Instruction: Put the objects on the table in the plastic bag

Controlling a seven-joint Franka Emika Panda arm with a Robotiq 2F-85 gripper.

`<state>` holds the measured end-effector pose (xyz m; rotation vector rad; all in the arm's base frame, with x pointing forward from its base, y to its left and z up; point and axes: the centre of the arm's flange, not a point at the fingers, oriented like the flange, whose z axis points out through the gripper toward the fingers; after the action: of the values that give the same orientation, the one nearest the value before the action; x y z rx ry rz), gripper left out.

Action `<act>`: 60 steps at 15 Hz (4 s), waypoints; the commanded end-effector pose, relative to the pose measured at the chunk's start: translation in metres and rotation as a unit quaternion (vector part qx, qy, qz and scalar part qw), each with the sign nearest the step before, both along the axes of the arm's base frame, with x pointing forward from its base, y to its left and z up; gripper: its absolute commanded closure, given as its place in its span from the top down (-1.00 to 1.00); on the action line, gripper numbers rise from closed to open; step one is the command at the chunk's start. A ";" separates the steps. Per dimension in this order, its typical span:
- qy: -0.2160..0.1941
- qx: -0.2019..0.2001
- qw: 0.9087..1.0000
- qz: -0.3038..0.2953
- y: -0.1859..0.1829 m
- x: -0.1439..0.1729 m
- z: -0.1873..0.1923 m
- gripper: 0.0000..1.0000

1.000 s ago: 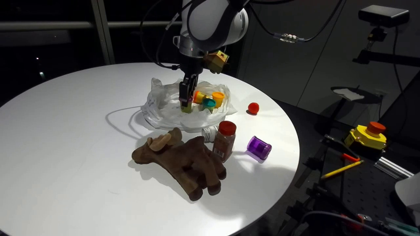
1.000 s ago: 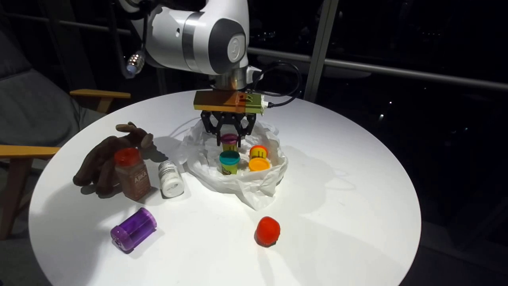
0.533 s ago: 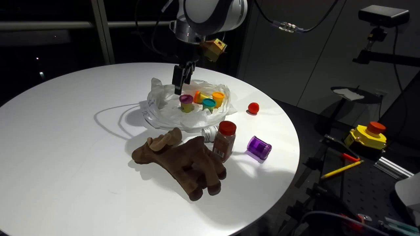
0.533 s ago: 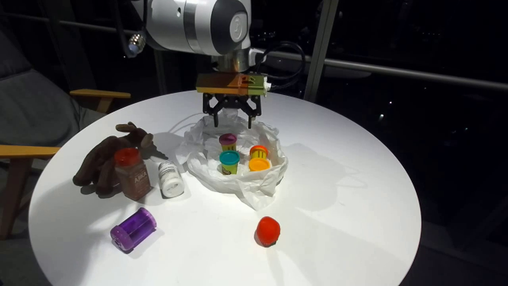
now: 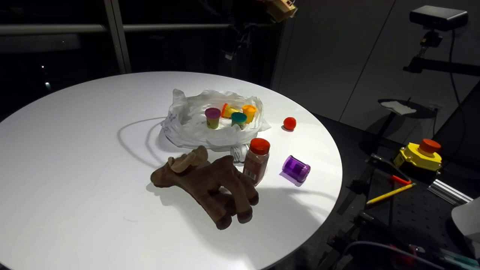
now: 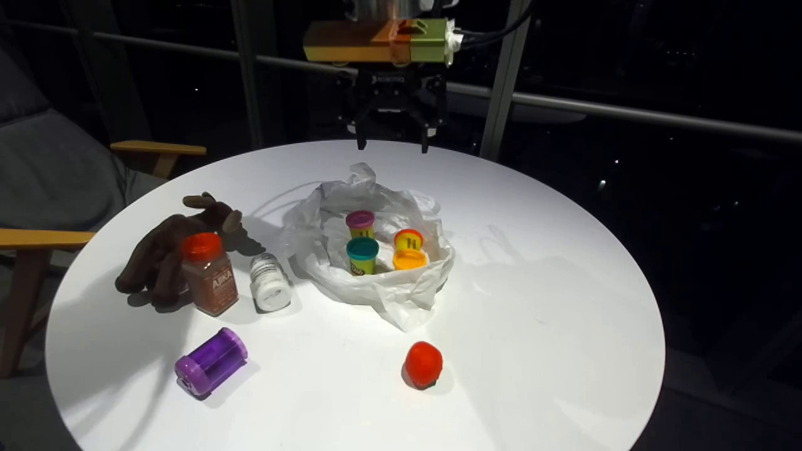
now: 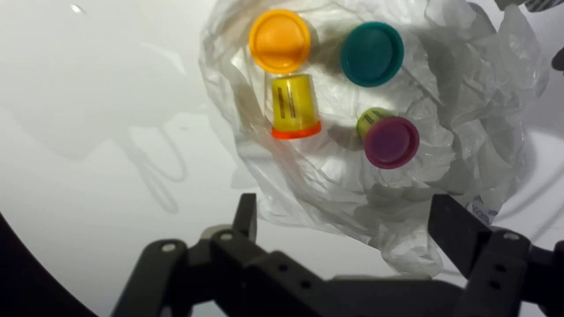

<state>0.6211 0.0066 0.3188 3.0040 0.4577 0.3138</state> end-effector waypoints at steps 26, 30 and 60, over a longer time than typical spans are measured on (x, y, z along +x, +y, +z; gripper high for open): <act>0.036 -0.011 0.999 -0.017 -0.123 -0.111 -0.181 1.00; 0.035 0.006 0.999 -0.010 -0.116 -0.102 -0.186 1.00; 0.075 -0.016 0.996 -0.053 -0.127 -0.098 -0.177 0.12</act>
<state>0.5191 -0.1236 0.1305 3.0156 0.3190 0.0684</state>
